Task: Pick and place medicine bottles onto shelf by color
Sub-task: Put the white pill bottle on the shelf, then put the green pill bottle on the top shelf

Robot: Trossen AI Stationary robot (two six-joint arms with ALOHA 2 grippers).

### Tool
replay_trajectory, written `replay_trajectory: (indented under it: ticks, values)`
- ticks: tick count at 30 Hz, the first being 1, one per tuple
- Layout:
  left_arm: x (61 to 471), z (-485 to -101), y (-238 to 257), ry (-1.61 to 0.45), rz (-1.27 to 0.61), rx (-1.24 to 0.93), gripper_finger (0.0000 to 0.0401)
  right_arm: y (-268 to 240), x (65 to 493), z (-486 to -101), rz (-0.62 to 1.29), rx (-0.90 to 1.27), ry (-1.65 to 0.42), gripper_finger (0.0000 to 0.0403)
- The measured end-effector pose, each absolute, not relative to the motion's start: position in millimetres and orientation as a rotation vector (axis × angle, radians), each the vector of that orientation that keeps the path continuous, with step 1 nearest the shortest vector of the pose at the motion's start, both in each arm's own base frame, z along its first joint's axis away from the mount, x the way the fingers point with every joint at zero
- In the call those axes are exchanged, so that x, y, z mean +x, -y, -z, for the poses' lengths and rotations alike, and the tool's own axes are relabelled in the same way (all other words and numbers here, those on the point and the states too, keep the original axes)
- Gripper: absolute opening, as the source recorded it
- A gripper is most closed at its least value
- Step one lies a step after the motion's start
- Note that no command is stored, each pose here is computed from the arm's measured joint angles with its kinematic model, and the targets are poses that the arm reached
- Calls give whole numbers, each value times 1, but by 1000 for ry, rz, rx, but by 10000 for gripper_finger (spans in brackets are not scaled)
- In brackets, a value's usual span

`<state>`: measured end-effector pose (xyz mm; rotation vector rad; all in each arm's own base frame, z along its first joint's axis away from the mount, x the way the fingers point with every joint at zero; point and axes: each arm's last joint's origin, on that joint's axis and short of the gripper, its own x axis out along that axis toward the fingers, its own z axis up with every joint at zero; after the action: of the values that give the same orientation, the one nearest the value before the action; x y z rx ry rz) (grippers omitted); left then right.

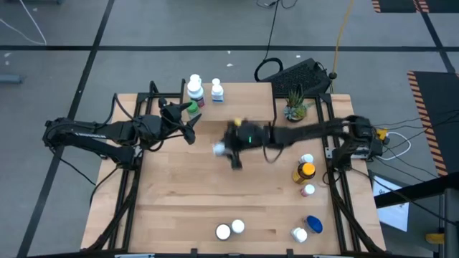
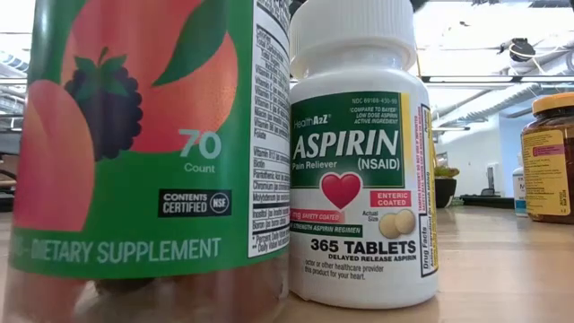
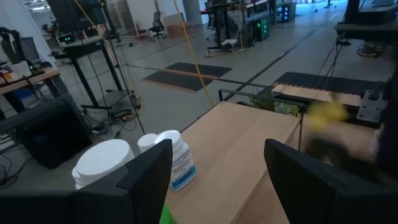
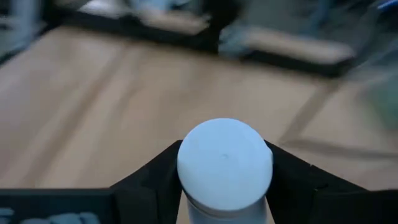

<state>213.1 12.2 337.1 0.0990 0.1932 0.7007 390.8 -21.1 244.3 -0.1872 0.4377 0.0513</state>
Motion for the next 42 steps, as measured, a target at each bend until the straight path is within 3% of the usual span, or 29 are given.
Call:
replay_trajectory:
  ticks: [3,6,16,23,34,42]
  values:
    - [213,-338,-12,-187,-702,97,257,58,395,-290,64,-238,-409,175]
    - [213,-338,-12,-183,-703,95,257,90,402,-311,122,-245,-413,175]
    - [213,-337,-12,-202,-701,114,257,151,418,-284,197,-194,-493,180]
    - [213,-336,-12,-208,-700,123,257,167,412,-284,182,-118,-473,188]
    - [213,-337,-12,-205,-701,123,257,175,407,-284,174,-74,-478,246]
    - [212,-334,-12,-233,-700,135,257,142,385,-330,121,-120,-455,253]
